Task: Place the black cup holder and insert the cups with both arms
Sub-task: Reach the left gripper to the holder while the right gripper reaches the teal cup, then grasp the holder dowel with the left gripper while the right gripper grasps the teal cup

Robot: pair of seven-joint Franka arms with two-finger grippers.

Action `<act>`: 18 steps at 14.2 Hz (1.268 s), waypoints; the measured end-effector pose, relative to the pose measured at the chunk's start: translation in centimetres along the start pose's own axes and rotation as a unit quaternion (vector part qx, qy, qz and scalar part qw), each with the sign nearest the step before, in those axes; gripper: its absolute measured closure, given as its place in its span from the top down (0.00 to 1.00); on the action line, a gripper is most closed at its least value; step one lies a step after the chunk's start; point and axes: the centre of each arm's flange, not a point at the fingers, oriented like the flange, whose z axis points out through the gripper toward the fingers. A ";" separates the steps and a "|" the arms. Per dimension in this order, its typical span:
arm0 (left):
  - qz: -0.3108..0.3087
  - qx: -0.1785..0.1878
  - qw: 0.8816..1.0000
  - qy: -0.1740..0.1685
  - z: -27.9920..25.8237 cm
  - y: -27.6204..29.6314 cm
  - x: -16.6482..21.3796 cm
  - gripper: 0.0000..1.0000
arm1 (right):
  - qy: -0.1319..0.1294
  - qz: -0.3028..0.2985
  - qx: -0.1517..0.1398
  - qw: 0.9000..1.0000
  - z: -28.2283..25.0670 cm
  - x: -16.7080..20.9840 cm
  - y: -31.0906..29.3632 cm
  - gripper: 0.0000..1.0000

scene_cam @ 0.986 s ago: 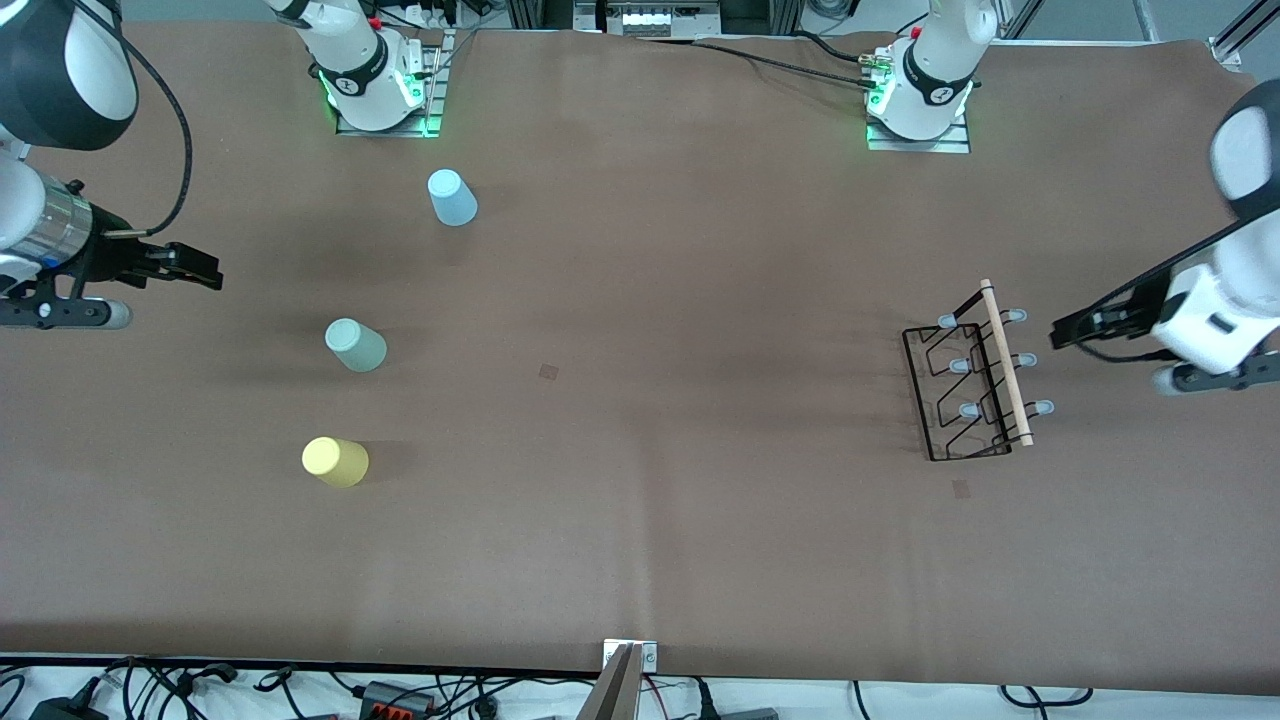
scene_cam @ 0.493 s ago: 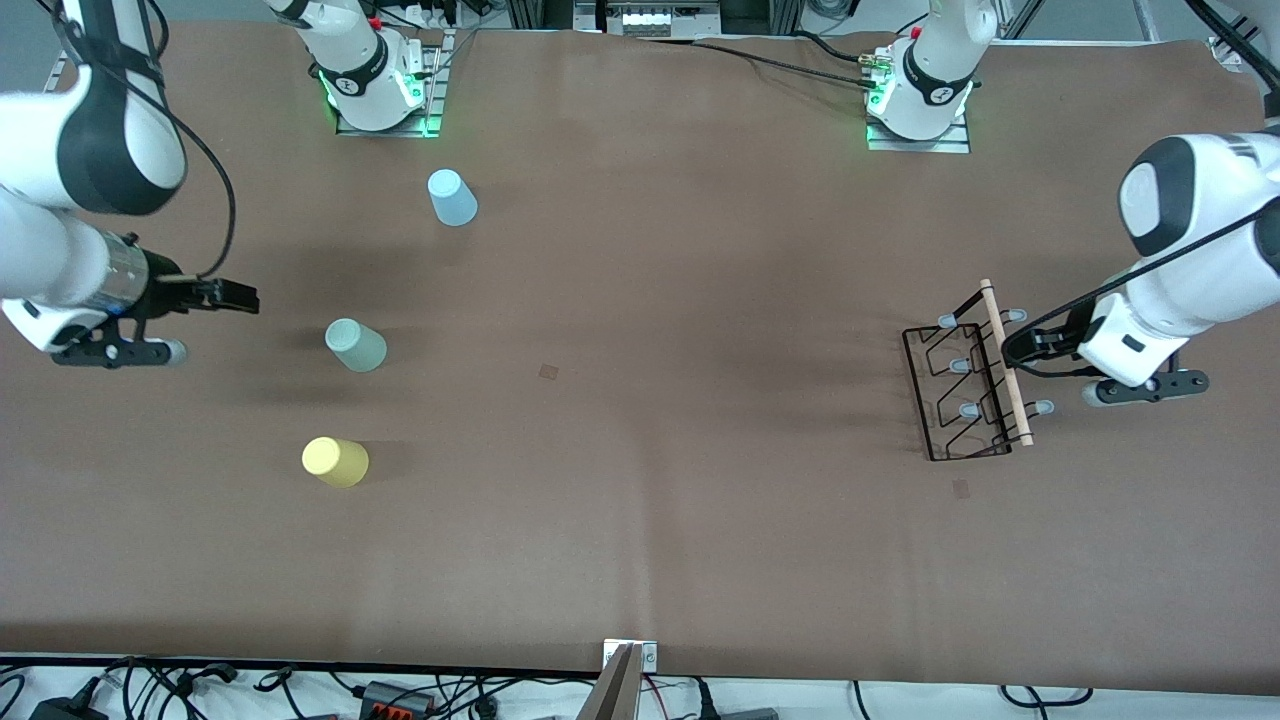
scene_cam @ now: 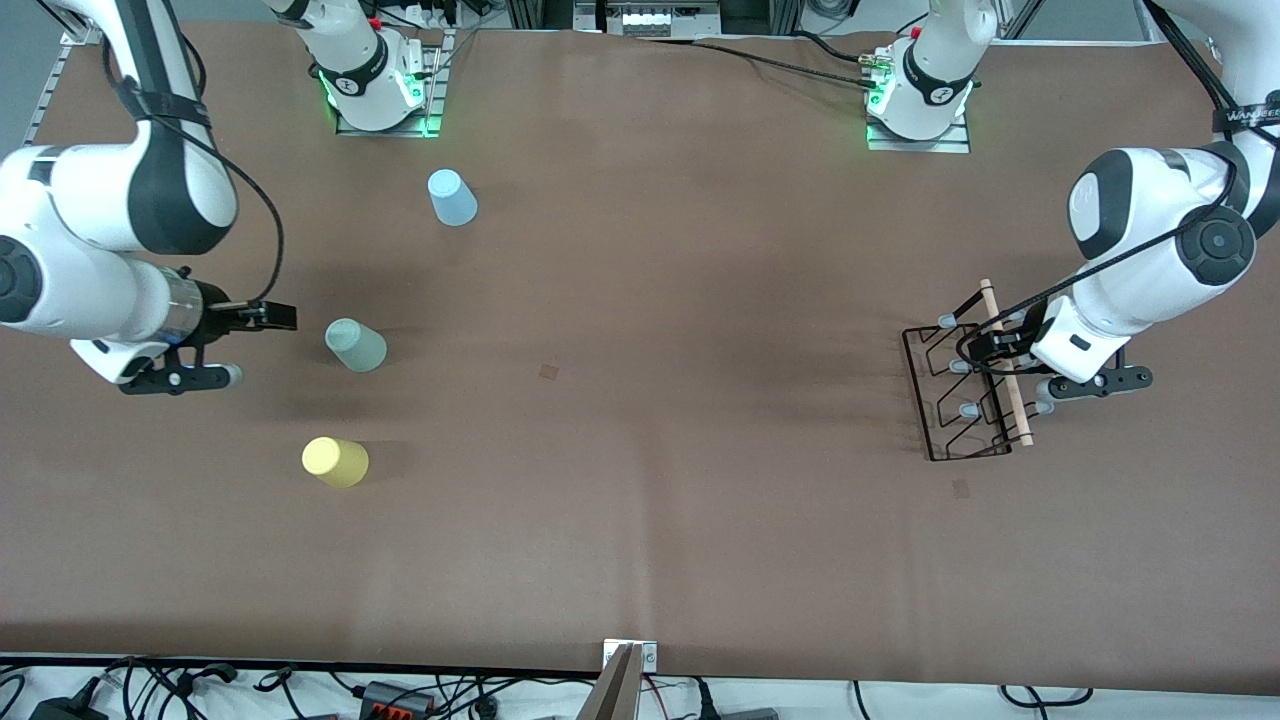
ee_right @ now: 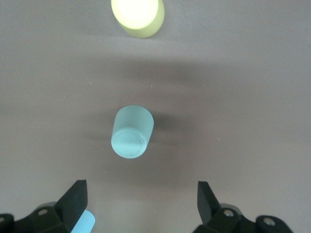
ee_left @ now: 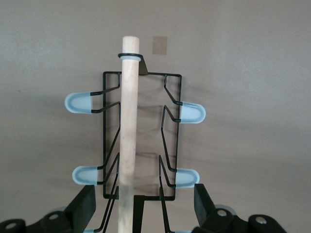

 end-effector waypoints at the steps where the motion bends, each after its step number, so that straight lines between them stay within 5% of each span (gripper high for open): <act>1: -0.001 -0.001 1.000 0.003 0.5 -0.1 -0.2 0.84 | 0.002 -0.001 0.000 1.000 0.5 0.1 -0.1 1.00; 7: -0.007 -0.002 1.000 0.011 2.0 -0.6 -0.7 0.55 | -0.017 0.018 0.039 0.999 6.7 -0.3 -0.4 1.00; 10: -0.009 -0.001 1.000 0.010 2.1 -0.7 -0.7 0.24 | -0.015 0.024 0.042 0.999 9.6 -0.3 -0.3 1.00; 12: -0.008 -0.001 1.000 0.008 2.1 -0.8 -0.8 0.17 | -0.014 0.033 0.042 0.998 10.7 -0.4 -0.4 1.00; 18: 0.005 -0.002 1.000 0.002 1.6 0.9 -1.1 0.16 | -0.017 0.052 0.041 0.998 13.0 0.1 -0.9 1.00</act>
